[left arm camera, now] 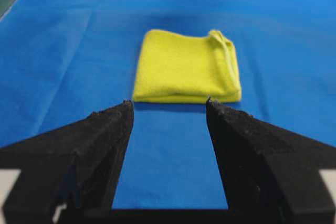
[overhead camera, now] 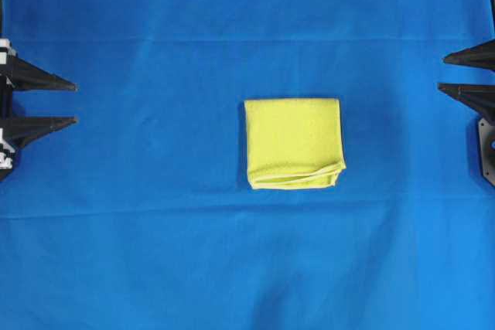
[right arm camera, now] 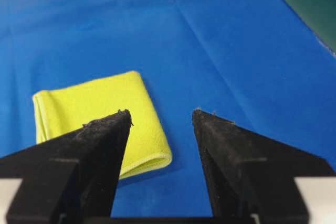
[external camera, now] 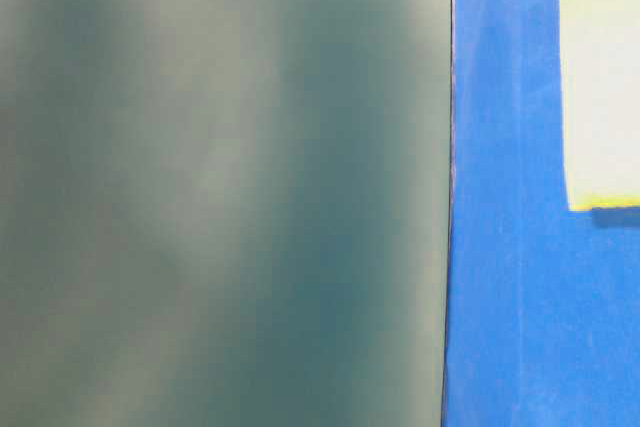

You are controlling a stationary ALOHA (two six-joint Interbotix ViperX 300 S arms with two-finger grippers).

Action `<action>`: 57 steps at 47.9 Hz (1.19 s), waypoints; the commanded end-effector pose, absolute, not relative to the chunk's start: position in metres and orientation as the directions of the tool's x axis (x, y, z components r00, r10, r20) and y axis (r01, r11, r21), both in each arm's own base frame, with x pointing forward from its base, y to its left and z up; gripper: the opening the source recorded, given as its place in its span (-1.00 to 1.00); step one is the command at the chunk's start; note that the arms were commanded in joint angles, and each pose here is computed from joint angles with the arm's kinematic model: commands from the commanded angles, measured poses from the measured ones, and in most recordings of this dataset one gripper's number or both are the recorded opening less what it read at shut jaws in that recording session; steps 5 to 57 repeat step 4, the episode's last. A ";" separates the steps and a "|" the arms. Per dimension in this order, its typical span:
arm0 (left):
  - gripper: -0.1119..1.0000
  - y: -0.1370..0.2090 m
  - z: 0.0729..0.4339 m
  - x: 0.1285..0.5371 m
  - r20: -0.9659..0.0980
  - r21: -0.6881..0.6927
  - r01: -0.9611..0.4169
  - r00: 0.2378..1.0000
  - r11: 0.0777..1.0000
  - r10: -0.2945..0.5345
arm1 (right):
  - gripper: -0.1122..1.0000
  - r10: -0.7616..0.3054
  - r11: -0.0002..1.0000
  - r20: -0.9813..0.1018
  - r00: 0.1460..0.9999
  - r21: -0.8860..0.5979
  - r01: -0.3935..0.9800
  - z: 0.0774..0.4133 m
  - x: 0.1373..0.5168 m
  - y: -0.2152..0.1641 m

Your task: Fold the yellow towel.

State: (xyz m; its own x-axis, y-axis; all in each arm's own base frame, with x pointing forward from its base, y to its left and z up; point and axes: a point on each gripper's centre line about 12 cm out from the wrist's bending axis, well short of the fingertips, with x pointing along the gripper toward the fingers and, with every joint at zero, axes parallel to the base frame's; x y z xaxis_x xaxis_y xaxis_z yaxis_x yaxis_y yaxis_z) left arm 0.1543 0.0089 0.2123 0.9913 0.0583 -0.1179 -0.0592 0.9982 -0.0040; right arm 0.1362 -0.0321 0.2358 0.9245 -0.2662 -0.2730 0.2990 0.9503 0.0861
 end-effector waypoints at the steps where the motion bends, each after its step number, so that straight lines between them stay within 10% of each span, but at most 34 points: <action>1: 0.20 0.010 0.217 0.156 -0.107 -0.007 -0.063 0.992 0.998 0.062 | 0.21 -0.261 0.951 -0.274 0.926 0.089 0.295 0.239 0.139 -0.032; 57: 0.20 0.010 0.218 0.156 -0.104 -0.007 -0.063 0.993 0.998 0.062 | 0.21 -0.262 0.952 -0.273 0.926 0.087 0.295 0.239 0.139 -0.032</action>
